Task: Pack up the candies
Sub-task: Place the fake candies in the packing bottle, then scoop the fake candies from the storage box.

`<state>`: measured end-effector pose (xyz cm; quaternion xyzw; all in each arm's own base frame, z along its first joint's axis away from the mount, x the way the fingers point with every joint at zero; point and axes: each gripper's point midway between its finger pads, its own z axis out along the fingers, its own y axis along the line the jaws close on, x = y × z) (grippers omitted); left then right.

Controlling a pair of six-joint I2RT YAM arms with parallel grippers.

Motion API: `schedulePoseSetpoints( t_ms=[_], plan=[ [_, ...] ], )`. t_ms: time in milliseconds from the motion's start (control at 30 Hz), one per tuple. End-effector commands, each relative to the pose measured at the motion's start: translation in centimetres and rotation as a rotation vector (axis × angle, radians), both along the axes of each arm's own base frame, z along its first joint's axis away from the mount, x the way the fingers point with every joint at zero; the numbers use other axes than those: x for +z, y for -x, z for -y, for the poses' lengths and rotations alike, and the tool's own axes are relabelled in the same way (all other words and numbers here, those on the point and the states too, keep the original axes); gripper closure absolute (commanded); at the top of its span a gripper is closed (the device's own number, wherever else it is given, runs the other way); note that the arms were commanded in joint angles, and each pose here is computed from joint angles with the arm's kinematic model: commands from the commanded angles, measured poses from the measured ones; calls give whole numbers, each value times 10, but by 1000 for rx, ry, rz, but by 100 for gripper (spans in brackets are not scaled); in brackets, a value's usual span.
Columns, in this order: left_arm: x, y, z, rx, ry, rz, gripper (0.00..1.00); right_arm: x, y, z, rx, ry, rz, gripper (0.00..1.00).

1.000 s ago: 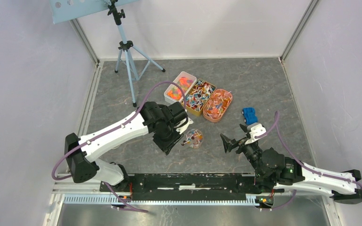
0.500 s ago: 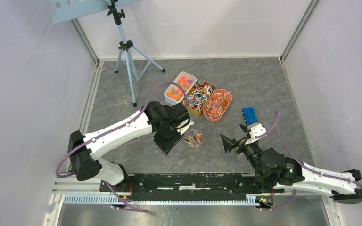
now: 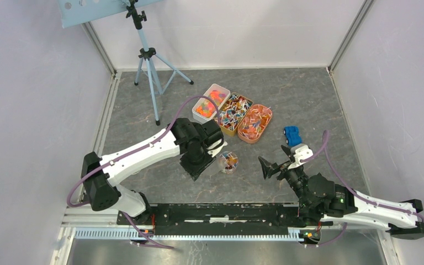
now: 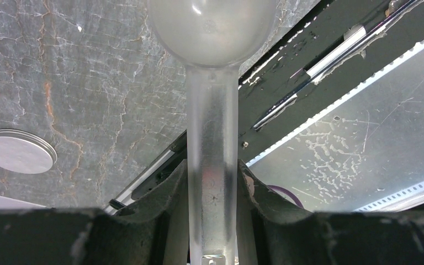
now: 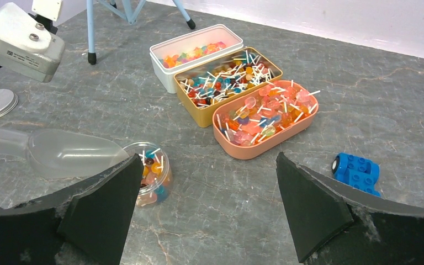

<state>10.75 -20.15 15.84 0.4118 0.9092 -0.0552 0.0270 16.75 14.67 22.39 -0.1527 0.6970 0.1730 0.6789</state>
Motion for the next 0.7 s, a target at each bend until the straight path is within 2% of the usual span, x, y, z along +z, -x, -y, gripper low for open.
schedulePoseSetpoints(
  t_ms=[0, 200, 433, 600, 667],
  plan=[
    [11, -4, 4, 30, 17, 31, 98, 7, -1, 1, -10, -41, 7, 2],
    [20, -13, 2, 47, 28, 96, 98, 6, 0, -1, -6, -49, 6, 2],
    [41, -42, 7, 73, 96, 266, 98, 1, 2, -12, 35, -32, 9, 2],
    [48, -77, 10, 113, 94, 322, 98, -2, 1, -18, 47, -27, 25, 2],
    [56, -93, 16, 129, 136, 327, 98, -2, 3, -24, 73, -28, 39, 2]
  ],
)
